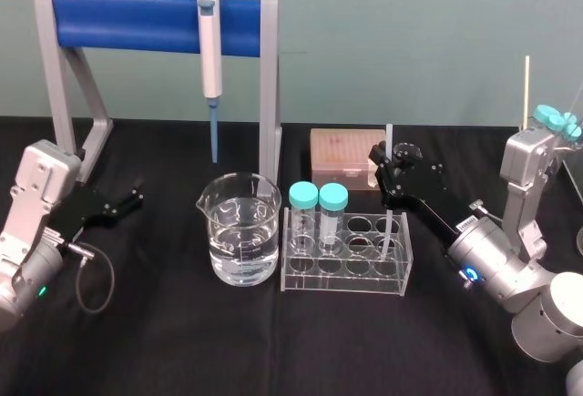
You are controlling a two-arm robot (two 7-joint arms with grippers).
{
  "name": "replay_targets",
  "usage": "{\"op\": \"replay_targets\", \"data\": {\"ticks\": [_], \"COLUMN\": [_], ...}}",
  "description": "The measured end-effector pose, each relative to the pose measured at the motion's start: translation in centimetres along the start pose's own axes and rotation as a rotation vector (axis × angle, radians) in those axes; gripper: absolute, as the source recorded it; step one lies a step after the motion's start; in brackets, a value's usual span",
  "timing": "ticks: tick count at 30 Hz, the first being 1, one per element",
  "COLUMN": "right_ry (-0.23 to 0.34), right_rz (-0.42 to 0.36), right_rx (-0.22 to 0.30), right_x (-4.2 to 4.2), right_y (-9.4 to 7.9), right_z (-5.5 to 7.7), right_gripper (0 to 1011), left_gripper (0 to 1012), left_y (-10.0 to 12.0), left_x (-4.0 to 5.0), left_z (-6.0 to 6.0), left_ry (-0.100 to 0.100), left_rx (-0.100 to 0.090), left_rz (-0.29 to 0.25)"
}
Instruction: Pick up the stirring rod with one hand, then place it down.
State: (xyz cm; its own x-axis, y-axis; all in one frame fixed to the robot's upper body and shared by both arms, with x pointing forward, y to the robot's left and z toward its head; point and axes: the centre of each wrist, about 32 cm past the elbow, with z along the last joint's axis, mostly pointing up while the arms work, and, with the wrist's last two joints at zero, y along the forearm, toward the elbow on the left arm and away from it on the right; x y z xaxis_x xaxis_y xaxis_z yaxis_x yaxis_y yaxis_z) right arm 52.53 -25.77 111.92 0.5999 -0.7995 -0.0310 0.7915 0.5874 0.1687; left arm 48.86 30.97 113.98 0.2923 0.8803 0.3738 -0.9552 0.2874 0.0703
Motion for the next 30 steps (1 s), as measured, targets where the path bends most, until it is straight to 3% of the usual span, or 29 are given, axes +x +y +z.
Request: {"op": "replay_targets", "data": {"ticks": [11, 22, 30], "right_ry": [0.000, 0.001, 0.002], "right_rz": [-0.001, -0.001, 0.000], "right_rx": [0.000, 0.001, 0.001], "right_x": [0.01, 0.04, 0.03], "right_y": [-0.01, -0.04, -0.03], "right_z": [0.00, 0.00, 0.02], "right_gripper": [85, 400, 690], "left_gripper": [1000, 1000, 1000], "left_y": [0.00, 0.00, 0.00], "left_x": [0.00, 0.00, 0.00], "left_z": [0.00, 0.00, 0.00], "left_ry": [0.000, 0.000, 0.000], "left_rx": [0.000, 0.000, 0.000], "left_rz": [0.000, 0.000, 0.000]}}
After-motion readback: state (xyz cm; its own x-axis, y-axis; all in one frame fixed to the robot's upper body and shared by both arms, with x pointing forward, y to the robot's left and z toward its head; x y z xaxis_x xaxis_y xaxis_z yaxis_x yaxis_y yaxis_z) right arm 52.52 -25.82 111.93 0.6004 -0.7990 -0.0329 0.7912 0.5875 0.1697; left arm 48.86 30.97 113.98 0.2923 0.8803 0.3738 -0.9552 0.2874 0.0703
